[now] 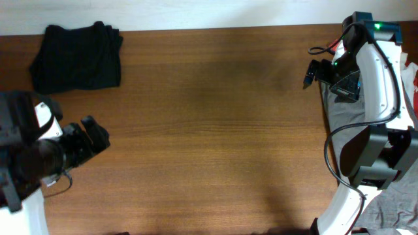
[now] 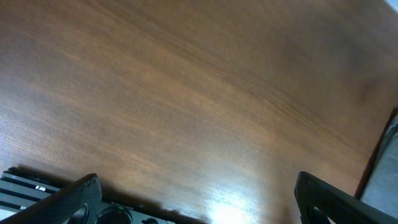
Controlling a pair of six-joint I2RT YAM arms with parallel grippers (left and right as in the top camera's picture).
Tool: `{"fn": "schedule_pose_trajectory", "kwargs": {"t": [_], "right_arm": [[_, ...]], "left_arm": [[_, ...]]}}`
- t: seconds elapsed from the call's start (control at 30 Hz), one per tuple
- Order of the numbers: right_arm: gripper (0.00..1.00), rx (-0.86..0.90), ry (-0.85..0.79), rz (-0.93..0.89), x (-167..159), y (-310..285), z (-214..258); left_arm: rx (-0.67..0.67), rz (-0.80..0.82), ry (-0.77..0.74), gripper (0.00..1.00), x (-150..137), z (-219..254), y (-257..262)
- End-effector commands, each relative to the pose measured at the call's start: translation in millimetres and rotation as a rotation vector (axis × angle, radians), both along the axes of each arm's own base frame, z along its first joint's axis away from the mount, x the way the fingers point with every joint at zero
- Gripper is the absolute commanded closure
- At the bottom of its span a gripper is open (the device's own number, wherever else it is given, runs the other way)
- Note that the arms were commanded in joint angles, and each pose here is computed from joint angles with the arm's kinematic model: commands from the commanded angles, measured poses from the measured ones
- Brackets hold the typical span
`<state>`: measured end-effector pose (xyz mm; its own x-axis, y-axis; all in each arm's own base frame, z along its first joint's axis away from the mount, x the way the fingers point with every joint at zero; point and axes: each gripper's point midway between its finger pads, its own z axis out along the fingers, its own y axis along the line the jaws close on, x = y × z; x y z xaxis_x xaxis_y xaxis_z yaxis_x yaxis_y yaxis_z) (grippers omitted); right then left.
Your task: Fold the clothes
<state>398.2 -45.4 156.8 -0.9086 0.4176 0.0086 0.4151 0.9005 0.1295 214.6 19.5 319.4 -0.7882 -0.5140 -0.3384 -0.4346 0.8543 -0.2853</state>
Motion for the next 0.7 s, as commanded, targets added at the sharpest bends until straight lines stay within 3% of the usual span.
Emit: {"fn": "schedule_pose_trajectory", "kwargs": {"t": [0.0,0.03,0.1,0.17,0.27,0.37,0.4,0.67], "right_arm": [[0.01,-0.013,-0.022,-0.005,2.0,-3.0,6.9],[0.01,-0.013,-0.022,-0.005,2.0,-3.0,6.9],[0.01,-0.013,-0.022,-0.005,2.0,-3.0,6.9],[0.01,-0.013,-0.022,-0.005,2.0,-3.0,6.9],[0.01,-0.013,-0.022,-0.005,2.0,-3.0,6.9],[0.01,-0.013,-0.022,-0.005,2.0,-3.0,6.9],[0.01,-0.013,-0.022,-0.005,2.0,-3.0,6.9],[0.01,-0.013,-0.022,-0.005,2.0,-3.0,6.9]], "left_arm": [[0.024,-0.024,-0.054,0.01,-13.8,9.1,-3.9],[0.107,-0.003,-0.048,0.01,-18.6,9.5,9.6],[0.129,-0.003,-0.073,0.01,-19.7,13.7,10.5],[0.159,-0.064,-0.215,0.01,-1.4,30.9,1.2],[0.288,-0.325,-0.516,0.01,38.8,45.9,-30.4],[0.315,-0.319,-0.634,0.01,45.4,-16.9,-31.2],[0.339,-0.298,-0.739,0.01,45.9,-41.3,-29.9],[0.44,-0.176,-1.065,0.01,33.8,-86.9,-17.0]]}}
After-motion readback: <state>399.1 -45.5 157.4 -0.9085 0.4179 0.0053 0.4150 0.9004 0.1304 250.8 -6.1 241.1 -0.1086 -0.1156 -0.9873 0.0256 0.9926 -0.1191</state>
